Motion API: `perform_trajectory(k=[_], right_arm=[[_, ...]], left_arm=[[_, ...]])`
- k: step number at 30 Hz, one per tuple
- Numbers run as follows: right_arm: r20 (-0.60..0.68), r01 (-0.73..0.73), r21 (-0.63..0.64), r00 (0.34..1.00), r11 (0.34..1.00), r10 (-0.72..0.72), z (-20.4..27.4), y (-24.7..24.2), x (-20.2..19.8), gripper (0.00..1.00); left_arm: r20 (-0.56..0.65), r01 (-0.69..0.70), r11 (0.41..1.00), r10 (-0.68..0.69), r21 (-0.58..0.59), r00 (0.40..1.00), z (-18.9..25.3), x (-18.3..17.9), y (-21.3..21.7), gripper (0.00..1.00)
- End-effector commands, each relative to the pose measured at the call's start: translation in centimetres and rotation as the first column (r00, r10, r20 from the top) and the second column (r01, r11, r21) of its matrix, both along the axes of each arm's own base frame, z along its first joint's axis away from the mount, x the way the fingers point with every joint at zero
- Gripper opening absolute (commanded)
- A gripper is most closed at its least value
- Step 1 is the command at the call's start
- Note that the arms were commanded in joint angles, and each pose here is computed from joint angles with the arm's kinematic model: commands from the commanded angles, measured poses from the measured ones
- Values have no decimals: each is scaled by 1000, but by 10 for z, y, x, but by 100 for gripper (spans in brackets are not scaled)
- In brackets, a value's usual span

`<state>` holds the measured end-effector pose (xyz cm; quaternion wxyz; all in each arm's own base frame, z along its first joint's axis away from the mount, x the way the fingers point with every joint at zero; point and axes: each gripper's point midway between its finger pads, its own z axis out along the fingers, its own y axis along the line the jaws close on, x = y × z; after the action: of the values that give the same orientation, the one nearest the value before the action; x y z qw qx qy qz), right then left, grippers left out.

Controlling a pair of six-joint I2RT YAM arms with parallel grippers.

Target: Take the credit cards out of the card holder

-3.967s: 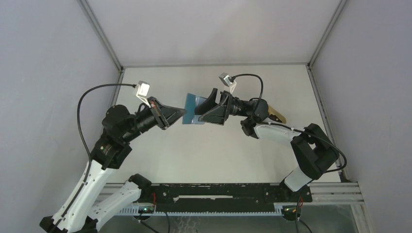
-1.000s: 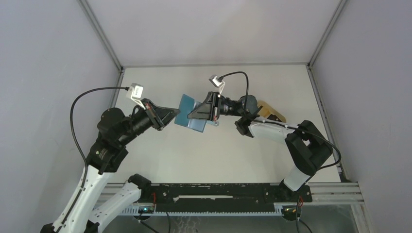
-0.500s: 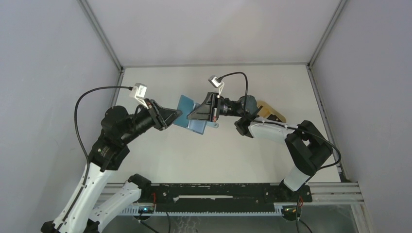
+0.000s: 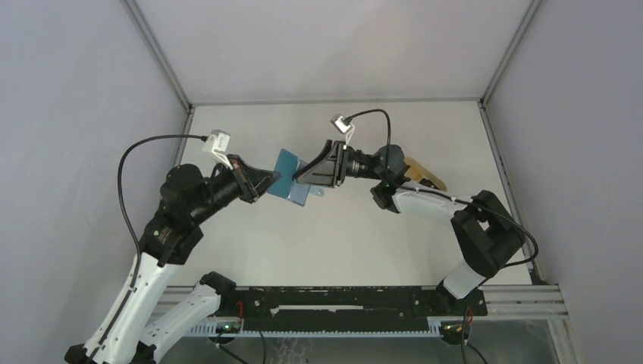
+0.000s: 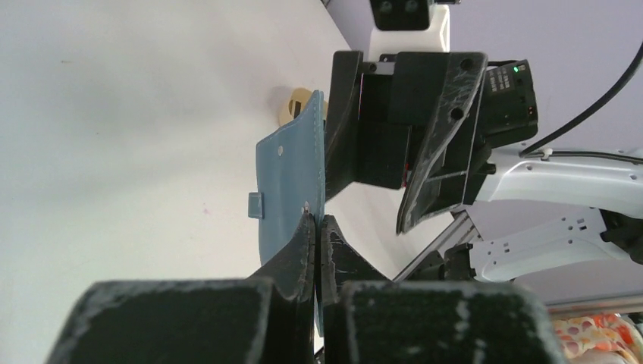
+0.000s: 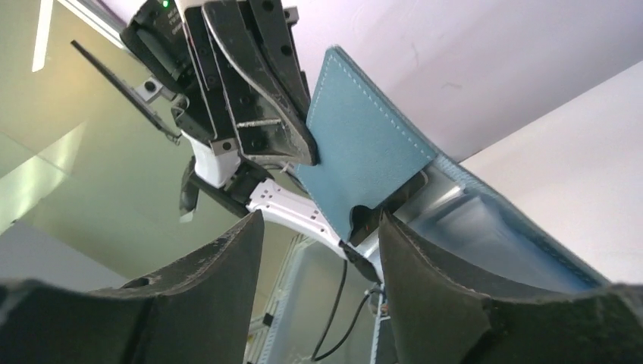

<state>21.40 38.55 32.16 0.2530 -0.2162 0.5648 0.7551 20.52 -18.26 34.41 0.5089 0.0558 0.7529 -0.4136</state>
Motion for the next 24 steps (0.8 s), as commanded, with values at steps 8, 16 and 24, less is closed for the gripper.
perform_trajectory(k=[8,16,24], right_arm=[[37,68,15,997,998,-68,9,-5,14,69],[54,53,38,997,998,-55,20,-5,9,68],[106,7,83,994,997,-16,37,-4,-11,66]], left_arm=[[114,41,993,-29,-107,993,38,-8,-5,0],[121,61,989,-44,-136,992,41,-8,-8,0],[115,59,987,-42,-146,993,39,-6,-7,0]])
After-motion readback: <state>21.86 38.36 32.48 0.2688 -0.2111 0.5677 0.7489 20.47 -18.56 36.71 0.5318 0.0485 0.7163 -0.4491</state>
